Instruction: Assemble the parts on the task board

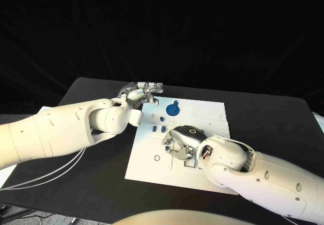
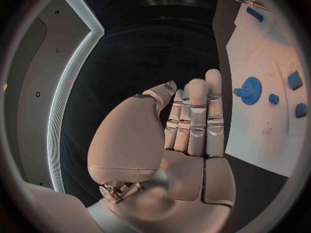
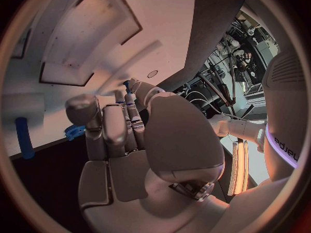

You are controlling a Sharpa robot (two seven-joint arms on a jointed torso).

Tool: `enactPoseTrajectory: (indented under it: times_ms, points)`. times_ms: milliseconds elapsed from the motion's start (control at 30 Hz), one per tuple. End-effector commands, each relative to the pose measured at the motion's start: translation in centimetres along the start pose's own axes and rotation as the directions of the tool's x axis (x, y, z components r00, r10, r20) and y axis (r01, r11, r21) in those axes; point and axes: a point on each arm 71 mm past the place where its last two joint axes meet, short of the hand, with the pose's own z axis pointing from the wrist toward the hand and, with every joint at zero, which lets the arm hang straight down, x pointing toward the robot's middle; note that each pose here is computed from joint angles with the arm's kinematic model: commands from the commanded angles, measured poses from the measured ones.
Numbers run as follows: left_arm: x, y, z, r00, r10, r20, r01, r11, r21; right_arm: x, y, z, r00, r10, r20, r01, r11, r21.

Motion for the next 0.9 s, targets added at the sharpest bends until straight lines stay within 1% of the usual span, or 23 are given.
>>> enactPoseTrajectory:
  times_ms: [33, 133, 267, 367, 433, 533, 633, 700, 833, 900]
  points:
    - [0.36, -0.04, 0.04, 1.0, -0.003, -0.027, 0.003, 1.0, 0.002, -0.1, -0.2, -0.2, 0.999, -0.006, 0.032, 0.006, 1.0, 0.01]
    - [0.37, -0.03, 0.05, 1.0, -0.003, -0.028, 0.003, 1.0, 0.002, -0.4, 0.0, -0.7, 0.998, 0.013, 0.067, -0.013, 1.0, -0.001]
    - [0.27, -0.05, 0.01, 1.0, -0.002, -0.025, 0.002, 1.0, 0.004, -1.5, -0.3, -1.5, 0.993, 0.032, 0.116, -0.032, 0.999, -0.003]
    - [0.19, -0.08, -0.01, 1.0, 0.0, -0.022, 0.0, 1.0, 0.006, -2.5, -1.3, -2.1, 0.99, 0.028, 0.135, -0.031, 0.999, 0.021]
    - [0.13, -0.13, -0.03, 1.0, 0.002, -0.016, -0.002, 1.0, 0.013, -3.4, -2.4, -2.6, 0.99, 0.022, 0.141, -0.029, 0.998, 0.049]
    - [0.03, -0.21, -0.06, 1.0, 0.004, -0.009, -0.004, 1.0, 0.021, -4.7, -4.1, -3.4, 0.99, 0.008, 0.138, -0.021, 0.996, 0.091]
    - [-0.12, -0.25, -0.09, 1.0, 0.006, -0.003, -0.006, 1.0, 0.026, -6.0, -5.9, -4.4, 0.992, -0.013, 0.124, -0.005, 0.99, 0.139]
    - [-0.17, -0.27, -0.1, 1.0, 0.006, -0.002, -0.006, 1.0, 0.027, -6.5, -6.8, -4.9, 0.993, -0.029, 0.114, 0.01, 0.986, 0.164]
    - [-0.12, -0.26, -0.08, 1.0, 0.006, -0.005, -0.005, 1.0, 0.027, -7.0, -8.5, -5.9, 0.995, -0.067, 0.078, 0.049, 0.976, 0.21]
    - [-0.13, -0.26, -0.07, 1.0, 0.006, -0.005, -0.006, 1.0, 0.027, -7.1, -8.9, -6.1, 0.994, -0.086, 0.062, 0.071, 0.973, 0.221]
